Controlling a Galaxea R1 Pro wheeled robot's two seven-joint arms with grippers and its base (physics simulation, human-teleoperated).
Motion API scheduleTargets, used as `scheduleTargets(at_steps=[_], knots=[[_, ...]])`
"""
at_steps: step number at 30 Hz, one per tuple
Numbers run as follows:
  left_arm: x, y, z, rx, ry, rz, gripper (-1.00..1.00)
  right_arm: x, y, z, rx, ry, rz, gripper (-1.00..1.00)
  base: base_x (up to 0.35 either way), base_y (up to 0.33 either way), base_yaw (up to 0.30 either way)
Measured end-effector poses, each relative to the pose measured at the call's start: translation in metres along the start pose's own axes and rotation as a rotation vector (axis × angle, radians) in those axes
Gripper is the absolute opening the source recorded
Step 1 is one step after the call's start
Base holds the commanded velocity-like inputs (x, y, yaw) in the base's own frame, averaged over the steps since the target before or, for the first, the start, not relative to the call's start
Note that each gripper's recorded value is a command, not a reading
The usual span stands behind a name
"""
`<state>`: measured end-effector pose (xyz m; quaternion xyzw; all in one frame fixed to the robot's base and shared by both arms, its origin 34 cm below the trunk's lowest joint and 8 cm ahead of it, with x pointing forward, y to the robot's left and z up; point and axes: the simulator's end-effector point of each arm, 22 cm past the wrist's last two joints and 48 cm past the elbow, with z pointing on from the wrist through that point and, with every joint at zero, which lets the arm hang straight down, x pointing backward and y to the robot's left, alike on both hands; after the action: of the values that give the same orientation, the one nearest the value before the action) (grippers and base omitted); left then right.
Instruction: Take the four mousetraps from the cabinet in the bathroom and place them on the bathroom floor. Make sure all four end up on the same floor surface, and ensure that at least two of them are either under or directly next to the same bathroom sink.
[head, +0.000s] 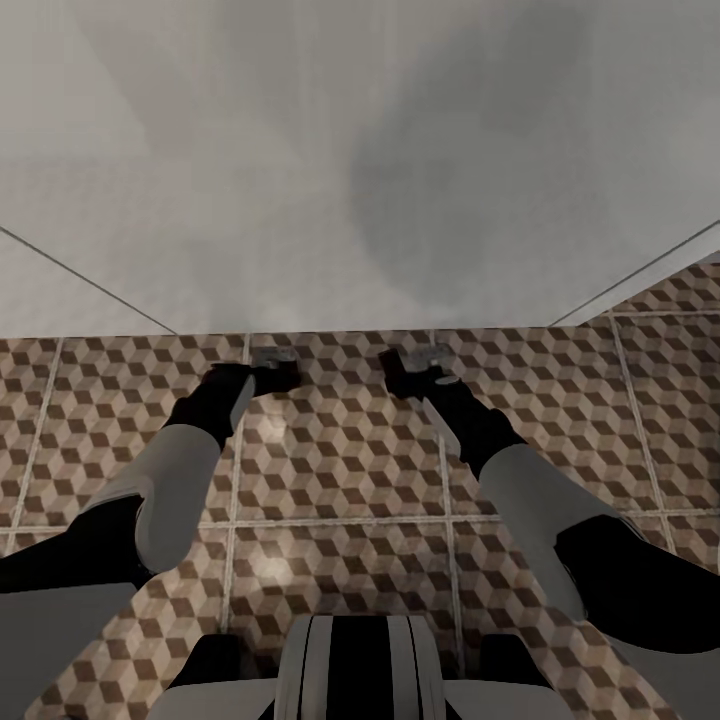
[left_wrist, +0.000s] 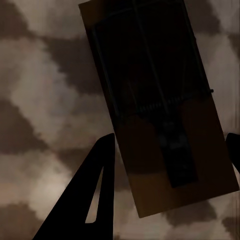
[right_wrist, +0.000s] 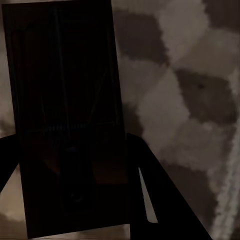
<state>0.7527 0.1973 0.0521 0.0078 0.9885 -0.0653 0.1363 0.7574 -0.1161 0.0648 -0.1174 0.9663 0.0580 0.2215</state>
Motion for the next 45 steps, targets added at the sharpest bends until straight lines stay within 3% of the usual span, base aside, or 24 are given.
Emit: scheduleTargets(at_steps=[6, 13, 20, 29, 45], knots=[[0.0, -0.008, 0.0, 0.009, -0.001, 0.003, -1.0, 0.01, -0.006, 0.002, 0.025, 0.022, 0.001, -1.0, 0.0, 0.0, 0.0], [-0.001, -0.01, 0.0, 0.012, -0.002, 0.003, -1.0, -0.005, -0.032, 0.0, 0.131, 0.007, -0.002, -1.0, 0.0, 0.0, 0.0], [-0.002, -0.014, 0.0, 0.017, -0.004, 0.002, -1.0, -0.02, -0.038, -0.001, 0.147, -0.007, -0.003, -1.0, 0.0, 0.0, 0.0], [-0.002, -0.017, 0.0, 0.02, -0.004, 0.002, -1.0, -0.016, -0.053, 0.004, 0.173, 0.045, -0.011, -1.0, 0.0, 0.0, 0.0], [-0.009, -0.018, -0.002, 0.021, -0.02, -0.001, -1.0, -0.004, -0.055, 0.006, 0.176, 0.075, -0.013, -1.0, 0.0, 0.0, 0.0]])
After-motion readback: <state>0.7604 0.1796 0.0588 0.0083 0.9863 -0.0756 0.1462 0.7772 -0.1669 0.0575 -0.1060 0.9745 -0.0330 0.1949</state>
